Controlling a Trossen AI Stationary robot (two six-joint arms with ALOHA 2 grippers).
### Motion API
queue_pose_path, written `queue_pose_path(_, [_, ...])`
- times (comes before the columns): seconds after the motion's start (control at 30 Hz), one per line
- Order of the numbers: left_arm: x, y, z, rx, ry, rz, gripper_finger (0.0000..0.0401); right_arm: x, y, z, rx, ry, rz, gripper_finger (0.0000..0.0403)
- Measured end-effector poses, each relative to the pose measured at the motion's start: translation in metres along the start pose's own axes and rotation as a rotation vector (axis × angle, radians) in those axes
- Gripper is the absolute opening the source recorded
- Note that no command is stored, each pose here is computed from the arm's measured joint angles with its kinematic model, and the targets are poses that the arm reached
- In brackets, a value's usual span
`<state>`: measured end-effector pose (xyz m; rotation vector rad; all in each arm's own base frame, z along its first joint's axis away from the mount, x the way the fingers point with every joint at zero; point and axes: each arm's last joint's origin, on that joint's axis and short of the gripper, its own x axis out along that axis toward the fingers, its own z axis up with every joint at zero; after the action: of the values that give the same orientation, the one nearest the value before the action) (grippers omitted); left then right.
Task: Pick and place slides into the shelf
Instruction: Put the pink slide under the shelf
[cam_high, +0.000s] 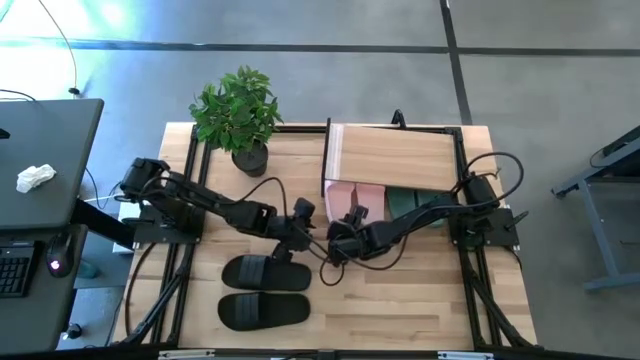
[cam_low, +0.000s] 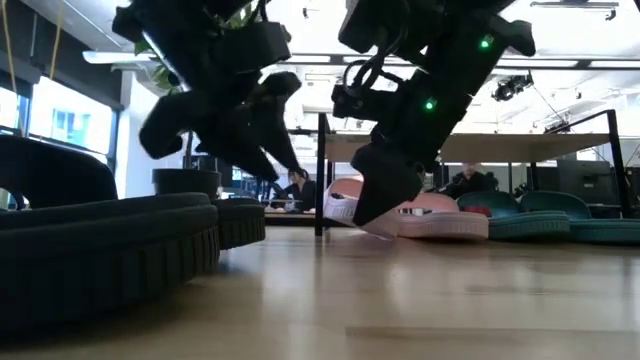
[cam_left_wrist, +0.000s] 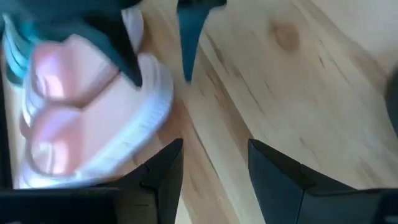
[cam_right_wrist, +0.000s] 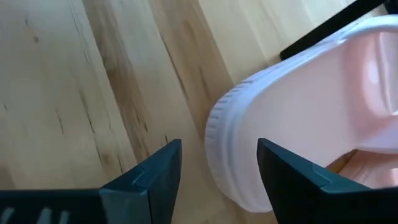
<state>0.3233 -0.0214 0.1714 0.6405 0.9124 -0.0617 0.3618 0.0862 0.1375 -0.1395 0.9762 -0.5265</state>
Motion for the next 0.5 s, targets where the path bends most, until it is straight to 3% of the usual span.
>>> queue_pose_path(0.27, [0.022, -0.004, 0.000, 0.005, -0.006, 0.020, 0.0163, -0.042, -0.010, -0.003, -0.075, 0.018, -0.012, 0.0185])
queue_pose_path(0.4, [0.029, 0.001, -0.004, -0.022, 0.023, 0.063, 0.0163, -0.067, -0.017, -0.010, -0.078, 0.021, -0.064, 0.0133])
queue_pose_path(0.5, [0.031, 0.011, -0.007, -0.073, 0.016, 0.093, 0.0163, -0.084, -0.016, -0.011, -0.055, 0.000, -0.033, 0.0075])
